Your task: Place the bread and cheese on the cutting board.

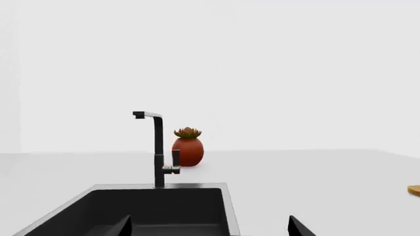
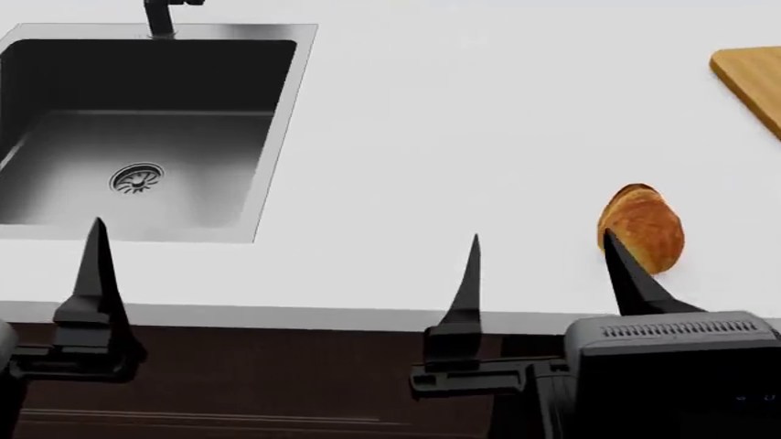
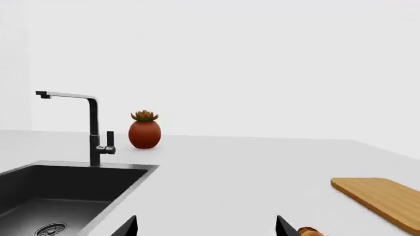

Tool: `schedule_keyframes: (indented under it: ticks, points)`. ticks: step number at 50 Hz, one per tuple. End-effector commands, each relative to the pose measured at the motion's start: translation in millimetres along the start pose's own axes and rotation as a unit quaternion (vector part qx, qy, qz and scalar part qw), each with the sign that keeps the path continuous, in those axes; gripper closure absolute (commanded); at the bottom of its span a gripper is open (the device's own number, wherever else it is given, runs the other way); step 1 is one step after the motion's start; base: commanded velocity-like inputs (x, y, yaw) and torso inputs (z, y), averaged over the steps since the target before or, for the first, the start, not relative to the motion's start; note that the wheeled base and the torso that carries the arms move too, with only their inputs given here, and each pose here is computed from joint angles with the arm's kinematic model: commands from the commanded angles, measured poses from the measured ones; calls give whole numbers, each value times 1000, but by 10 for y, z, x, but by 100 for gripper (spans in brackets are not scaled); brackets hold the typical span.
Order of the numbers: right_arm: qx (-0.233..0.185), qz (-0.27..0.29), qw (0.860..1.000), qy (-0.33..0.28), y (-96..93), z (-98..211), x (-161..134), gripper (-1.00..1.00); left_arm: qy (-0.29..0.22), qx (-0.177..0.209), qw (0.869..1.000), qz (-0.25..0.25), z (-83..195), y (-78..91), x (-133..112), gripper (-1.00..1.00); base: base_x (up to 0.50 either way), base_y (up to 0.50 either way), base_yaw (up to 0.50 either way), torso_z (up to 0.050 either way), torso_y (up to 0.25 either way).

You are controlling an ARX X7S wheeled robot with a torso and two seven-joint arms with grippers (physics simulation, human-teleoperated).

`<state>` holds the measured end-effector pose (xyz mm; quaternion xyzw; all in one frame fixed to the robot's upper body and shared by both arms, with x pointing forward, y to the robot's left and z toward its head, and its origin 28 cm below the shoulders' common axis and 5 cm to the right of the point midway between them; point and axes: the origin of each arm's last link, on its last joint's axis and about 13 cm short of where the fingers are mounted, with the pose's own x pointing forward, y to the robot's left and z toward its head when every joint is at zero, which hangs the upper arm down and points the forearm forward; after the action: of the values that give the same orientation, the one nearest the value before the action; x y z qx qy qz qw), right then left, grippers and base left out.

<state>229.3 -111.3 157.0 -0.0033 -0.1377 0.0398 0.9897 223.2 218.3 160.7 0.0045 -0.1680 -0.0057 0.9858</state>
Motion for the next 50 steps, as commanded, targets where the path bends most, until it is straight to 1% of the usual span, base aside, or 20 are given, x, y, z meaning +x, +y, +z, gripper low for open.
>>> schedule_keyframes:
  ticks: [1,3,5,8,10,13,19,28,37,42,44,48,50]
  points:
    - [3,4,1000,-10,-6,71,-21,-100,-24,11,1000,0,85,-10,-22,-100,0,-500,0,0,0]
    - [2,4,1000,-12,-7,78,-28,-100,-16,-5,1000,3,104,4,-14,-100,0,-500,0,0,0]
    - [4,7,1000,-13,-5,73,-26,-100,-15,3,1000,14,99,11,-2,-100,0,-500,0,0,0]
    - [4,9,1000,-12,3,77,-23,-100,-15,-4,1000,14,109,11,-2,-100,0,-500,0,0,0]
    - [6,9,1000,-13,2,76,-24,-100,-16,-1,1000,17,119,14,-5,-100,0,-500,0,0,0]
    - [5,10,1000,-12,5,80,-24,-100,-12,-13,1000,8,128,11,-8,-100,0,-500,0,0,0]
    - [7,10,1000,-12,1,83,-26,-100,-14,-20,1000,-1,146,5,-18,-100,0,-500,0,0,0]
    - [5,13,1000,-11,9,80,-18,-100,-12,-22,1000,1,154,13,-13,-100,0,-500,0,0,0]
    - [14,14,1000,-16,4,98,-24,-100,-15,-29,999,-4,183,14,-26,-100,0,-500,0,0,0]
    - [15,18,1000,-21,11,119,-33,-100,-19,-25,1000,1,181,15,-24,-100,0,-500,0,0,0]
    - [17,19,999,-24,12,124,-38,-100,-16,-29,999,2,181,19,-21,-100,0,-500,0,0,0]
    - [19,20,999,-28,11,140,-46,-100,-9,-25,1000,12,172,24,-10,-100,2,-500,0,0,0]
    - [19,20,999,-29,9,141,-48,-100,-11,-24,1000,9,174,21,-16,-100,18,-500,0,0,0]
